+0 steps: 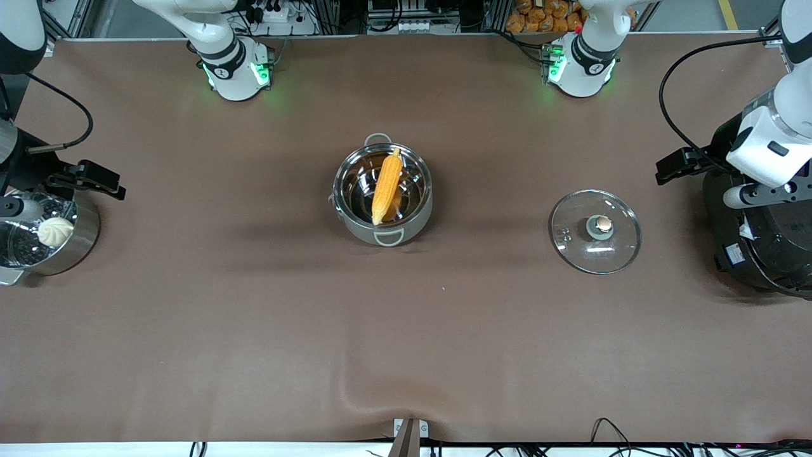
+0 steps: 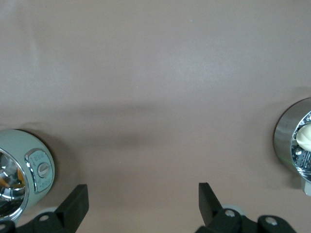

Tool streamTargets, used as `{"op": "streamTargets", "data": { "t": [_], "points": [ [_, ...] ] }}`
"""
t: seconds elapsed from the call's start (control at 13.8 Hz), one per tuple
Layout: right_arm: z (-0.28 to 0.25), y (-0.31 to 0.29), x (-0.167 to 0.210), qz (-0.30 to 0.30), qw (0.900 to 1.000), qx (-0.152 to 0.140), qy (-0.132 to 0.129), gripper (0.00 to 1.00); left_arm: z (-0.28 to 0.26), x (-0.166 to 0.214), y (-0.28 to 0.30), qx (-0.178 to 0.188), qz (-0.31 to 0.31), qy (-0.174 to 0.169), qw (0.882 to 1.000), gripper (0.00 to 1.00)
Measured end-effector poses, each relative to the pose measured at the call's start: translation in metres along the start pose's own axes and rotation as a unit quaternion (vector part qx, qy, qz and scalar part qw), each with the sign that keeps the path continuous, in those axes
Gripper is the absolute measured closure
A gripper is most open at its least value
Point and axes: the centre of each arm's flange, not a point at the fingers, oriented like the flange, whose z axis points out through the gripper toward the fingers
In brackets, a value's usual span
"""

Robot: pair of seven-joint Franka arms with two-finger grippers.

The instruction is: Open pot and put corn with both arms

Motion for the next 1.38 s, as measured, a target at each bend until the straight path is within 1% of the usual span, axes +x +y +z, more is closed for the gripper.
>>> {"op": "streamTargets", "data": {
  "t": [0.15,0.51,0.73,1.09,1.38],
  "points": [
    [0.003,0.0,-0.003,0.001,1.0,0.0,-0.015,0.0,-0.003,-0.002,0.0,0.0,0.0,0.002,1.0,0.0],
    [0.004,0.001,-0.004,0.002,1.0,-0.001,-0.022,0.0,-0.017,-0.014,-0.001,0.004,-0.001,0.006,1.0,0.0],
    [0.007,0.002,-0.007,0.002,0.999,-0.004,-0.035,0.0,-0.017,-0.016,-0.001,0.006,-0.001,0.002,1.0,0.0],
    [0.007,0.003,-0.008,0.004,0.999,-0.006,-0.039,0.0,-0.017,-0.019,0.007,0.001,0.012,0.001,1.0,0.0],
    [0.007,0.004,-0.008,0.004,0.999,-0.009,-0.039,0.0,-0.019,-0.019,0.001,-0.007,0.006,0.0,1.0,0.0]
  ]
}}
